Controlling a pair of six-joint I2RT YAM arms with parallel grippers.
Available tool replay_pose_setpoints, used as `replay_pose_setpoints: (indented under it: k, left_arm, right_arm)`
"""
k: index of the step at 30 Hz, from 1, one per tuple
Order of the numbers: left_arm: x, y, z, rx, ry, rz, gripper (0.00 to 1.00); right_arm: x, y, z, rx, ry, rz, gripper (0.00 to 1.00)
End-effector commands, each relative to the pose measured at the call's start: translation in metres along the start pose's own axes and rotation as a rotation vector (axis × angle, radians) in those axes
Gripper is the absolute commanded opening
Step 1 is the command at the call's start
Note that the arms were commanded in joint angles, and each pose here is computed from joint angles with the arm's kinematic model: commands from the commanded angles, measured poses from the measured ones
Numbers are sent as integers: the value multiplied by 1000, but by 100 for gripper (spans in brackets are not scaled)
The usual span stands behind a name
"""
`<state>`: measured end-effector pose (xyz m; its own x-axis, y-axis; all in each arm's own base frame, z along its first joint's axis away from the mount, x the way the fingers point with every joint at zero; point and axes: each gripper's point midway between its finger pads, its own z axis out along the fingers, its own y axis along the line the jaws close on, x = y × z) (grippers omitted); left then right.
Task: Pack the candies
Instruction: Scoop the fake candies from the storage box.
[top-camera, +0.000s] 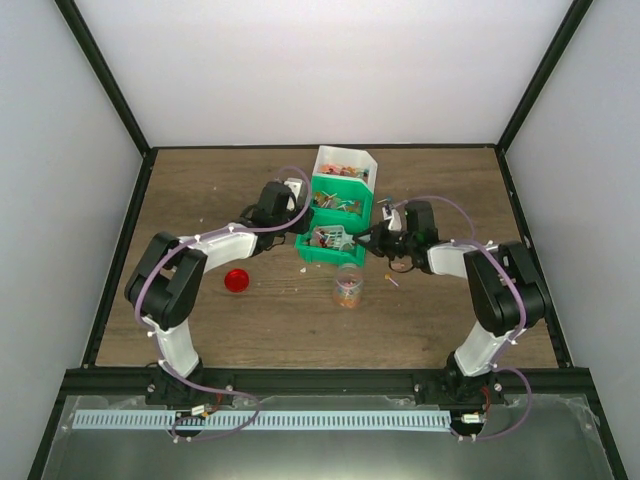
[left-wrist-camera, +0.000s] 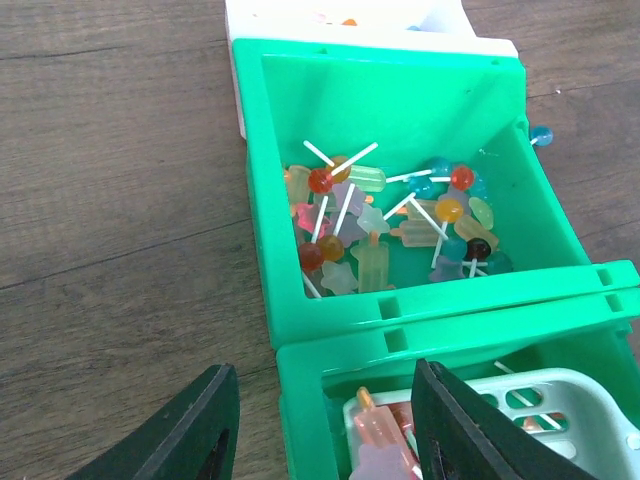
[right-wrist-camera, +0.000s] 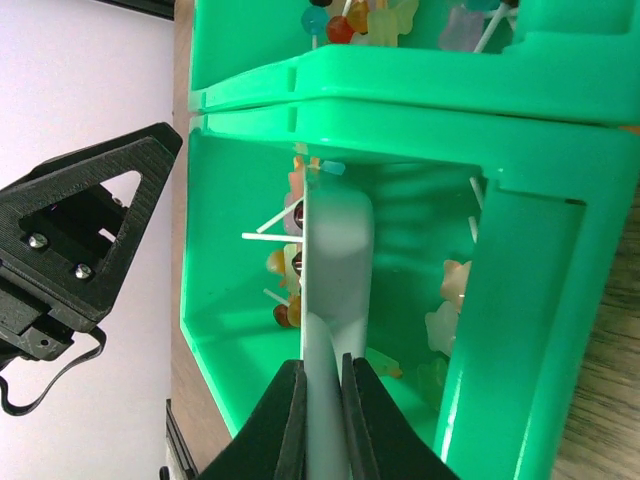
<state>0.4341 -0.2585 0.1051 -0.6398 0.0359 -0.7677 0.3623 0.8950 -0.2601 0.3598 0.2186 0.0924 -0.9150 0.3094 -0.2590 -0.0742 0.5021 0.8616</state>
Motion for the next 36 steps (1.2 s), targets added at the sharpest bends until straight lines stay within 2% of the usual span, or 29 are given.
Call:
replay_pose_setpoints:
  k: [1, 9, 24, 36]
  left_arm:
    - [-2, 3, 1, -8, -12, -4, 49]
    - [-5, 3, -6, 4, -31, -14, 49]
    - [-5, 10, -19, -7, -55, -33, 50]
    - [9, 15, -24, -5, -52, -54, 50]
  right_arm:
    - [-3, 9, -13, -20, -17, -30, 1]
    - [-4, 19, -26, -73, -24, -39, 1]
    - [-9, 11, -50, -142, -47, 9, 1]
    - [-12, 18, -65, -237, -46, 21, 1]
